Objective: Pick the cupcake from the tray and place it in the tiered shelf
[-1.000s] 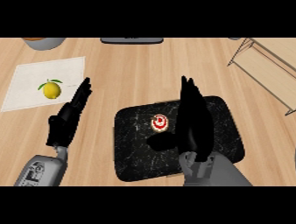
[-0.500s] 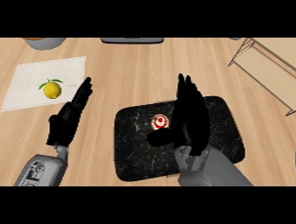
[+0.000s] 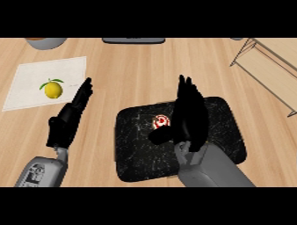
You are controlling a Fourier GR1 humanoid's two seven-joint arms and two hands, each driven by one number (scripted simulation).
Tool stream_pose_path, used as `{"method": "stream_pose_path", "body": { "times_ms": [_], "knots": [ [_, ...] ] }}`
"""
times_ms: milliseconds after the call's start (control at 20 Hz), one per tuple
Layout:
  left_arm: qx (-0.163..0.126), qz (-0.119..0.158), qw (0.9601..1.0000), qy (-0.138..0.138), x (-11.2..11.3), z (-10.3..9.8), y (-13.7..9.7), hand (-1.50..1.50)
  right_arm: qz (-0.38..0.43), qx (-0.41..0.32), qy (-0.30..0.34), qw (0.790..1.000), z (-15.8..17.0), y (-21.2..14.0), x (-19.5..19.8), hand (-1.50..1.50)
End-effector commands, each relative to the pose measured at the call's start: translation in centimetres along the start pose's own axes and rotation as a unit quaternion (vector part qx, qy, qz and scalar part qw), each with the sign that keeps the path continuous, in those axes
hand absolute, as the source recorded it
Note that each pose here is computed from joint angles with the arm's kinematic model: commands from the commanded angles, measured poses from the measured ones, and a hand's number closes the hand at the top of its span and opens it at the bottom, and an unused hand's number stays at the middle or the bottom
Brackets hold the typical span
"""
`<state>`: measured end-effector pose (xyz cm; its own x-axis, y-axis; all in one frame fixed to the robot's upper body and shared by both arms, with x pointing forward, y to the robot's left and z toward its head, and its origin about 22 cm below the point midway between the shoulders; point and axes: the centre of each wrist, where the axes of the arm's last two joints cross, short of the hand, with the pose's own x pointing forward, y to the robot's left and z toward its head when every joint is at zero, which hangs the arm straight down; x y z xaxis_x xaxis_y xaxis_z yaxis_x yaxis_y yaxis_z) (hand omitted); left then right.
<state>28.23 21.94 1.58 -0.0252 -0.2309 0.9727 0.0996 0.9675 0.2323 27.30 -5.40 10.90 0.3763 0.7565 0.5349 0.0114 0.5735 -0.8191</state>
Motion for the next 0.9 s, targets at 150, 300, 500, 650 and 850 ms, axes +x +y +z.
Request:
{"method": "stream_pose_path", "body": {
  "times_ms": [150,300,500,650,850],
  "knots": [
    [-0.002,0.004,1.0,0.001,-0.1,-0.5,-0.6,0.0,0.007,0.013,0.116,0.993,1.0,1.4,-0.3,-1.5],
    [0.002,0.003,1.0,-0.001,0.1,-0.8,0.2,0.0,0.008,0.011,0.124,0.992,-0.6,1.0,0.9,-1.5],
    [0.0,-0.004,1.0,0.0,-0.8,0.4,-0.5,0.0,0.02,0.01,0.133,0.991,-1.1,1.7,0.7,-1.5],
    [-0.001,-0.01,1.0,0.0,0.1,-0.2,0.4,0.0,0.017,0.016,0.135,0.991,-1.3,2.4,0.9,-1.5],
    [-0.005,0.002,1.0,-0.006,0.7,-0.7,0.2,0.0,0.023,0.016,0.143,0.989,-0.9,4.2,-0.9,-1.5]
  ]
}}
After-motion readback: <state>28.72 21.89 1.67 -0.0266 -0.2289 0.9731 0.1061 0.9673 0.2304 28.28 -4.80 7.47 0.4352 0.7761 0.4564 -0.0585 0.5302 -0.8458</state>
